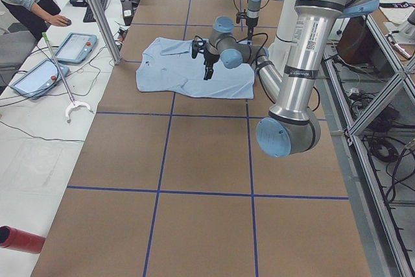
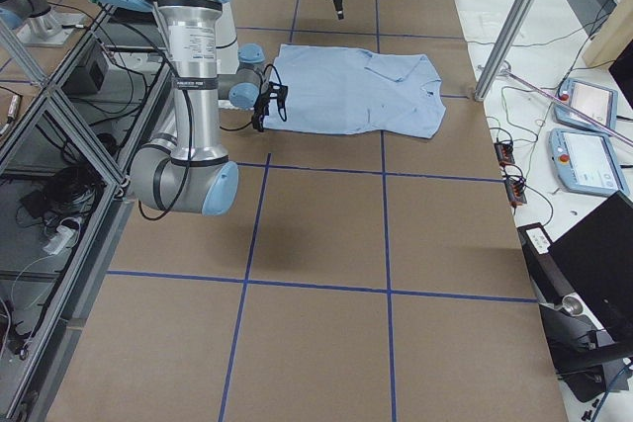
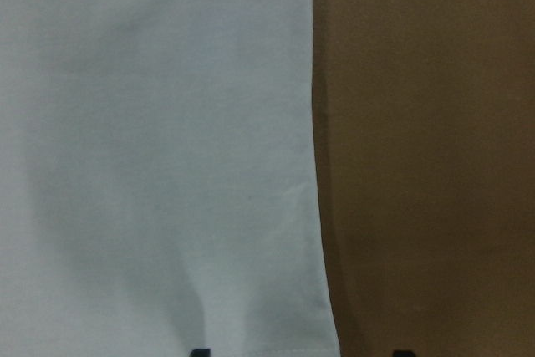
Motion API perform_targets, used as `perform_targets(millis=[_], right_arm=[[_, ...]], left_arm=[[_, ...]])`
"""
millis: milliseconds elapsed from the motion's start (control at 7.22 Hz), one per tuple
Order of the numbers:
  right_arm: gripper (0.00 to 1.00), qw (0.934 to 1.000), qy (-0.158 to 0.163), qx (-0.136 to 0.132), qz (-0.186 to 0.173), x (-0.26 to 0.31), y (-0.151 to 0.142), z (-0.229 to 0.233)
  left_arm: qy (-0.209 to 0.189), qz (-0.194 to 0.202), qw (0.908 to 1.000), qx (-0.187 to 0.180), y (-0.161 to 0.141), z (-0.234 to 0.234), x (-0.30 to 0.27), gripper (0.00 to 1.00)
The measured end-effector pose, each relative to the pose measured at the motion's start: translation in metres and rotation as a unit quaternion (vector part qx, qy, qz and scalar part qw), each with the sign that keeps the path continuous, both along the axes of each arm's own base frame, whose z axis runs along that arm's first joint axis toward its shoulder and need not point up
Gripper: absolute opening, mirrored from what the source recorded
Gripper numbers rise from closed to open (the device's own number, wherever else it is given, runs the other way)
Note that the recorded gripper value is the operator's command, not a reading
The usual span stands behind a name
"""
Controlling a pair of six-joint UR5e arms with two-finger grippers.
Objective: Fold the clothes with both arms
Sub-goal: 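Move both grippers to the shirt hem corners nearest the robot, then grasp the hem corners with both grippers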
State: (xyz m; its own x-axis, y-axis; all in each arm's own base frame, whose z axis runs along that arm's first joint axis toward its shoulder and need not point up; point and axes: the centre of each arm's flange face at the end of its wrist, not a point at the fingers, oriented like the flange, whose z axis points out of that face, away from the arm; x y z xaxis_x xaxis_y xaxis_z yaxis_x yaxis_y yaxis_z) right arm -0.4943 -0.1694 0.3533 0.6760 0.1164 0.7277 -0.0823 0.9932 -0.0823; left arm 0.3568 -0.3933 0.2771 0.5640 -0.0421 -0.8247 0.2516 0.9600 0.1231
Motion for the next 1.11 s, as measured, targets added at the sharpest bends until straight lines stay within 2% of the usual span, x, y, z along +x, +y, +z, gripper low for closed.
perform_targets(millis=[277, 554, 692, 830, 1107], right_arm=[[0.25, 1.0000, -0.001, -0.002, -0.003, 0.0001, 0.0007, -0.0011], [0.20, 1.0000, -0.004, -0.003, -0.004, 0.0017, 0.0007, -0.0039], [0.14, 1.0000, -0.005, -0.004, -0.004, 0.0019, 0.0007, -0.0046], [0.00, 1.0000, -0.005, -0.004, -0.004, 0.0014, 0.0007, -0.0046], [0.00, 1.0000, -0.004, -0.006, -0.007, 0.0002, 0.0017, -0.0036]], left_arm=[[0.000, 0.001, 1.0000, 0.000, 0.0001, 0.0004, 0.0007, 1.00], [-0.002, 0.001, 1.0000, -0.001, -0.0005, 0.0018, 0.0016, 1.00], [-0.002, 0.000, 1.0000, -0.001, -0.0010, 0.0025, 0.0022, 1.00], [-0.003, 0.000, 1.0000, -0.001, -0.0012, 0.0031, 0.0030, 1.00], [-0.005, 0.000, 1.0000, -0.002, -0.0017, 0.0048, 0.0044, 1.00]])
